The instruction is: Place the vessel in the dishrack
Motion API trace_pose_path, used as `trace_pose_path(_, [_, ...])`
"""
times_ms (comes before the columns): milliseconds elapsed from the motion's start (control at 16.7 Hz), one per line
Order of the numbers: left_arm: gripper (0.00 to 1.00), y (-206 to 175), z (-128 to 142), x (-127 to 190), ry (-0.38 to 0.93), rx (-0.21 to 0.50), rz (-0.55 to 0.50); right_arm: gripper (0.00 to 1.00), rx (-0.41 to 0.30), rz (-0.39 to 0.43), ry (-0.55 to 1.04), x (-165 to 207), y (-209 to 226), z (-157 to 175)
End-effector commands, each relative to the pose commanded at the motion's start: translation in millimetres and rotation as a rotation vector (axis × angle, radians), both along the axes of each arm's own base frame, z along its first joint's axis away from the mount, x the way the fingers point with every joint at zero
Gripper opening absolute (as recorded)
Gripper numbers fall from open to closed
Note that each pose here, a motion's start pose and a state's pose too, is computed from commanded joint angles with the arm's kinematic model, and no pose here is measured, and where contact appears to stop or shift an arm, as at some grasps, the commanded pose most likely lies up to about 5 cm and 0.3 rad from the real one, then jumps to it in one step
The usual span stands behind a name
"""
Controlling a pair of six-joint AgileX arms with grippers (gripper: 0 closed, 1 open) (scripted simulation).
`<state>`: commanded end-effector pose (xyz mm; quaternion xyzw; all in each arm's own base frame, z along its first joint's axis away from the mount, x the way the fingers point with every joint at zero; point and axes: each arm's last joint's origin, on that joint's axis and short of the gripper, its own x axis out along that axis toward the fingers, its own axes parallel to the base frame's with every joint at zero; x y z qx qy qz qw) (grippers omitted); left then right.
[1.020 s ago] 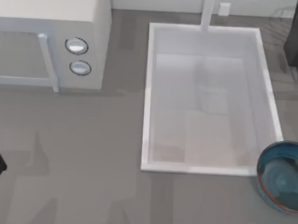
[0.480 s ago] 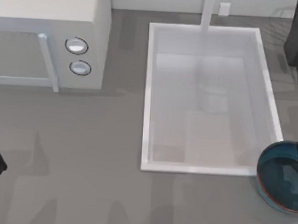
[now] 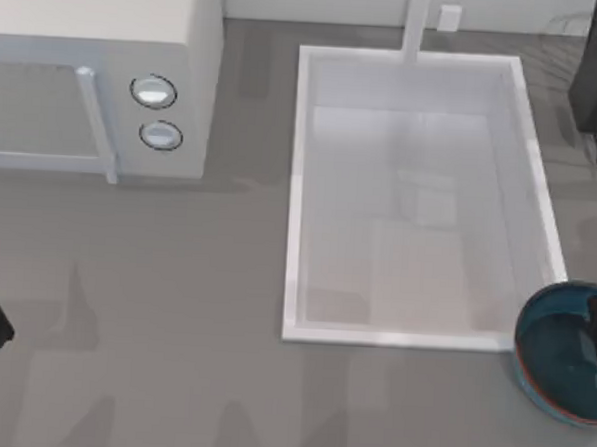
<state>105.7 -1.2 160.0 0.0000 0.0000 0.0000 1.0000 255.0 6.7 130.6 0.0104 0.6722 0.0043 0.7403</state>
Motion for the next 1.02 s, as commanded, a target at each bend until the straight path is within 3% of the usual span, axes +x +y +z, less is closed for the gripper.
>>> trace_pose_path(720, [1.0,0.0,0.0,0.0,0.0,0.0,0.0,0.02,0.0,0.0,0.0,0.0,0.0,0.0])
trace_pose_path(1020, [1.0,0.0,0.0,0.0,0.0,0.0,0.0,0.0,0.0,0.0,0.0,0.0,0.0,0.0])
